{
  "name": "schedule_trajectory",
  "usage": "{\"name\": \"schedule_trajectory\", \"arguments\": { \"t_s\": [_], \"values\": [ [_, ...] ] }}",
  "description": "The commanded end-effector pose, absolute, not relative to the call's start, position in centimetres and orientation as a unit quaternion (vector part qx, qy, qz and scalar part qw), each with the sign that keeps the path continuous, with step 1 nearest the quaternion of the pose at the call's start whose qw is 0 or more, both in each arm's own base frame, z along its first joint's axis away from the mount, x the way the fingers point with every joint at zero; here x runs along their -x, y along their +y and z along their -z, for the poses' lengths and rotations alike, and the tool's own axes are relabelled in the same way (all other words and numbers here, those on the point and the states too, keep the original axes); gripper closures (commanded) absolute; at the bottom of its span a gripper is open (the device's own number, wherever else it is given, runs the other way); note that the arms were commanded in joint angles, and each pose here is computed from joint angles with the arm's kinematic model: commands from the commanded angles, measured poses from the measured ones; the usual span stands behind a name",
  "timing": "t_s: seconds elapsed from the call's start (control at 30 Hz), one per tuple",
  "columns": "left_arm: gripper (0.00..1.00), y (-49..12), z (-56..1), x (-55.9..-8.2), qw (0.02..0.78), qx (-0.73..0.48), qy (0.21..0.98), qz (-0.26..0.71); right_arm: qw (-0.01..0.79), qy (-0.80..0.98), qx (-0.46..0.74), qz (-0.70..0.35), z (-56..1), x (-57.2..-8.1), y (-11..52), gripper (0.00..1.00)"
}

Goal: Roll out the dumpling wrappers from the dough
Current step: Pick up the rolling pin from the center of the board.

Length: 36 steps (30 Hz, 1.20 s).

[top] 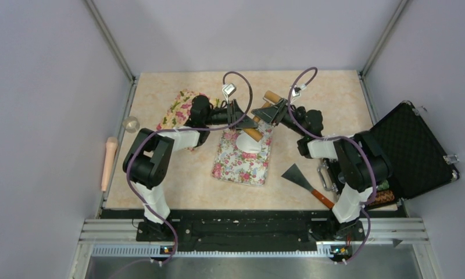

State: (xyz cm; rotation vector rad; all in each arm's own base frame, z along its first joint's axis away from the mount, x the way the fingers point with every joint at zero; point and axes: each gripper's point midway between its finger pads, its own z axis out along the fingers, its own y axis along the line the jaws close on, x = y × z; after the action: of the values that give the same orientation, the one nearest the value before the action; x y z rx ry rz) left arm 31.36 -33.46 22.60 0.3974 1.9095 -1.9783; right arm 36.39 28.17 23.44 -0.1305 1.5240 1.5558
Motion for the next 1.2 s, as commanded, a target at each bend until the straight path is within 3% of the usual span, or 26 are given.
{"name": "schedule_trajectory", "arguments": {
  "t_s": [0.0, 0.13, 0.17, 0.2, 0.27, 0.3, 0.43, 0.5, 0.73, 0.87, 1.17],
  "values": [
    [1.0, -34.0, -24.6, -30.6, 0.207, -0.181, 0.653, 0.705, 0.472, 0.592, 0.073, -0.649, -25.5, -36.1, 29.3, 0.54],
    [1.0, -34.0, -24.5, -30.6, 0.206, -0.184, 0.653, 0.705, 0.478, 0.576, 0.073, -0.658, -26.0, -35.8, 29.1, 0.74],
    [1.0, -34.1, -24.4, -30.6, 0.205, -0.183, 0.654, 0.705, 0.483, 0.569, 0.074, -0.661, -26.3, -35.6, 29.0, 0.92],
    [1.0, -34.1, -24.4, -30.6, 0.205, -0.184, 0.654, 0.704, 0.485, 0.565, 0.074, -0.663, -26.5, -35.5, 29.0, 1.0],
    [0.97, -34.1, -24.4, -30.6, 0.203, -0.187, 0.653, 0.705, 0.48, 0.565, 0.088, -0.665, -26.8, -35.3, 29.2, 1.0],
    [0.87, -34.0, -24.6, -30.7, 0.203, -0.187, 0.653, 0.705, 0.481, 0.565, 0.101, -0.662, -27.0, -35.2, 29.4, 1.0],
    [0.27, -32.2, -26.4, -32.0, 0.23, -0.183, 0.649, 0.702, 0.529, 0.54, 0.178, -0.63, -28.3, -34.2, 29.1, 1.0],
    [0.13, -30.5, -27.0, -33.4, 0.255, -0.176, 0.658, 0.687, 0.553, 0.536, 0.209, -0.602, -28.4, -34.2, 28.6, 1.0],
    [0.1, -22.2, -21.8, -42.2, 0.362, -0.13, 0.778, 0.496, 0.627, 0.5, 0.297, -0.519, -25.5, -34.0, 27.9, 1.0],
    [0.08, -19.3, -16.0, -44.2, 0.349, -0.115, 0.849, 0.379, 0.646, 0.5, 0.292, -0.498, -22.4, -35.4, 27.9, 1.0],
    [0.16, -19.3, -9.1, -45.4, 0.313, -0.084, 0.906, 0.274, 0.643, 0.555, 0.256, -0.463, -17.0, -37.3, 28.1, 1.0]
  ]
}}
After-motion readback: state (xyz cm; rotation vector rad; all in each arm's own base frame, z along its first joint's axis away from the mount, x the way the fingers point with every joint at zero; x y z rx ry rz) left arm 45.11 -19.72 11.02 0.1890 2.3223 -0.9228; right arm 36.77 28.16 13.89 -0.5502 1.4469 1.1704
